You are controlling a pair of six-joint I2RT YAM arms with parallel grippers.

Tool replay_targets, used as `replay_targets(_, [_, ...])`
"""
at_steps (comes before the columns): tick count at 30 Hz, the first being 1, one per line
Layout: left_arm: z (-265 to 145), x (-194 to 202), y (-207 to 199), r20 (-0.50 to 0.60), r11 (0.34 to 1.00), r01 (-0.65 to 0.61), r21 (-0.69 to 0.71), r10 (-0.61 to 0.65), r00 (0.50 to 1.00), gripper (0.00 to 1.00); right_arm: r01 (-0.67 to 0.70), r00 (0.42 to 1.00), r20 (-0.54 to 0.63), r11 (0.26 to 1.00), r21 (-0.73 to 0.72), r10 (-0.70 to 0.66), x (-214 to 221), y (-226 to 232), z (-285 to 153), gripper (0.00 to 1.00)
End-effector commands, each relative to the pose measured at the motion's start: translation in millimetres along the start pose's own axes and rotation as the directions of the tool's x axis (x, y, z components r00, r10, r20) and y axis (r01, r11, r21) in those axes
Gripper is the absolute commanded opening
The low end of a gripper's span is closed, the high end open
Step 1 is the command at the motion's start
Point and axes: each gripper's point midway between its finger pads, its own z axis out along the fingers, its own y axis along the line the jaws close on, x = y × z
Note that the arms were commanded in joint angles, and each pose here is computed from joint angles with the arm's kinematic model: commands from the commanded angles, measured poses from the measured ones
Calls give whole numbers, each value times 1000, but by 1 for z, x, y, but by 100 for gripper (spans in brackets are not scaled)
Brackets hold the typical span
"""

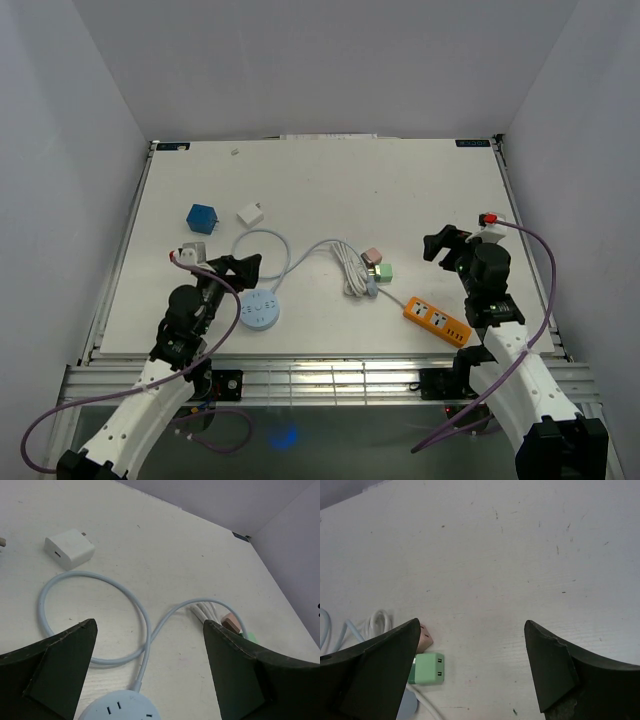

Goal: Insert the plug

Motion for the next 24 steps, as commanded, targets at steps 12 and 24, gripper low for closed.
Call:
replay_targets(12, [22,-4,44,-13,909,168,-381,-187,982,98,-22,999,24,1000,-5,22,-5,2,4,89])
replay_targets(24, [58,-30,19,-136,905,103,-413,-173,975,98,-33,999,38,999,-31,35,-4,6,1,89])
